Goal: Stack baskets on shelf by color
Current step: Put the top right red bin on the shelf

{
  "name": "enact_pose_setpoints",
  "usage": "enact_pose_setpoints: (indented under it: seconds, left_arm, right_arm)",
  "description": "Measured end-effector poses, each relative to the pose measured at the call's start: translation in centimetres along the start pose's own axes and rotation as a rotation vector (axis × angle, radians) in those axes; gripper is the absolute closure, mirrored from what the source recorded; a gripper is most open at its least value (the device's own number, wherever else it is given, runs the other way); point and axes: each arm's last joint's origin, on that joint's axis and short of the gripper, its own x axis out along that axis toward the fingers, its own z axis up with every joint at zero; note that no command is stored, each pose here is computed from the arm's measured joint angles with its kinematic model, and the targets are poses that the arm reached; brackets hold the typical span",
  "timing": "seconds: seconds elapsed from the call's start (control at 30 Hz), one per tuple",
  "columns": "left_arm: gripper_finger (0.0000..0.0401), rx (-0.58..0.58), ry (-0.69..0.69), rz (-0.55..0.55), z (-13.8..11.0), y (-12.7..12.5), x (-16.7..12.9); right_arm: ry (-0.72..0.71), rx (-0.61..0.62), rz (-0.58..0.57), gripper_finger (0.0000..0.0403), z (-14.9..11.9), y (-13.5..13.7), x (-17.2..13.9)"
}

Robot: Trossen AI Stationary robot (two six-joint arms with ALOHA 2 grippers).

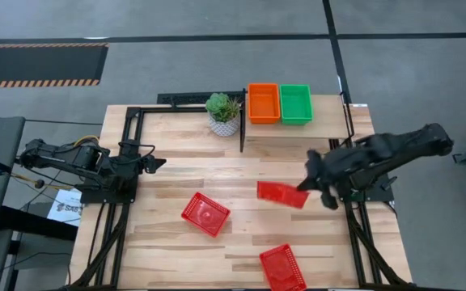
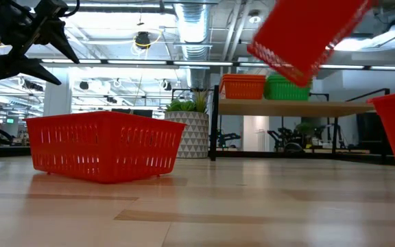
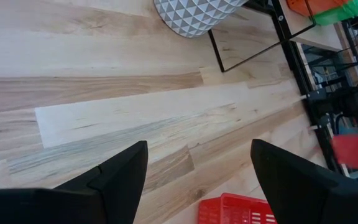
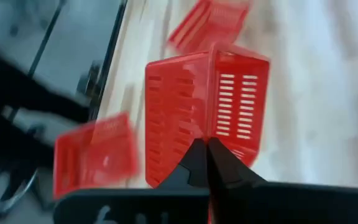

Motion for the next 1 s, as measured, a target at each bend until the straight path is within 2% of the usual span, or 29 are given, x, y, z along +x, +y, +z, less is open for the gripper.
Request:
enact_pose_setpoints:
  seconds: [0.17, 0.27, 0.4, 0.5, 0.7, 1.0]
  left_arm:
    - [0.0127, 0.0, 0.0, 0.0, 0.0, 0.0, 0.0]
    - [0.0127, 0.0, 0.0, 0.0, 0.0, 0.0, 0.0]
    - [0.0127, 0.0, 0.0, 0.0, 0.0, 0.0, 0.0]
    - [0.0127, 0.0, 0.0, 0.0, 0.0, 0.0, 0.0]
    - [0.0127, 0.0, 0.0, 0.0, 0.0, 0.0, 0.0]
    - [0.0127, -0.001, 0.0, 0.0, 0.0, 0.0, 0.0]
  right_arm:
    - [-0.15, 0.002, -0.126, 0.0403, 0.8, -0.2, -4.7]
    - [-0.263, -0.04, -0.191, 0.0403, 1.5, -0.1, -7.6]
    - [-0.352, -0.092, -0.346, 0.0403, 2.2, -0.4, -11.0]
    - [-0.329, -0.13, -0.514, 0.0403, 2.4, -0.9, -12.4]
    - [-0.152, -0.181, -0.812, 0.0403, 1.7, -2.4, -13.1]
    - [0.09, -0.21, -1.096, 0.0403, 0.6, -4.3, -13.7]
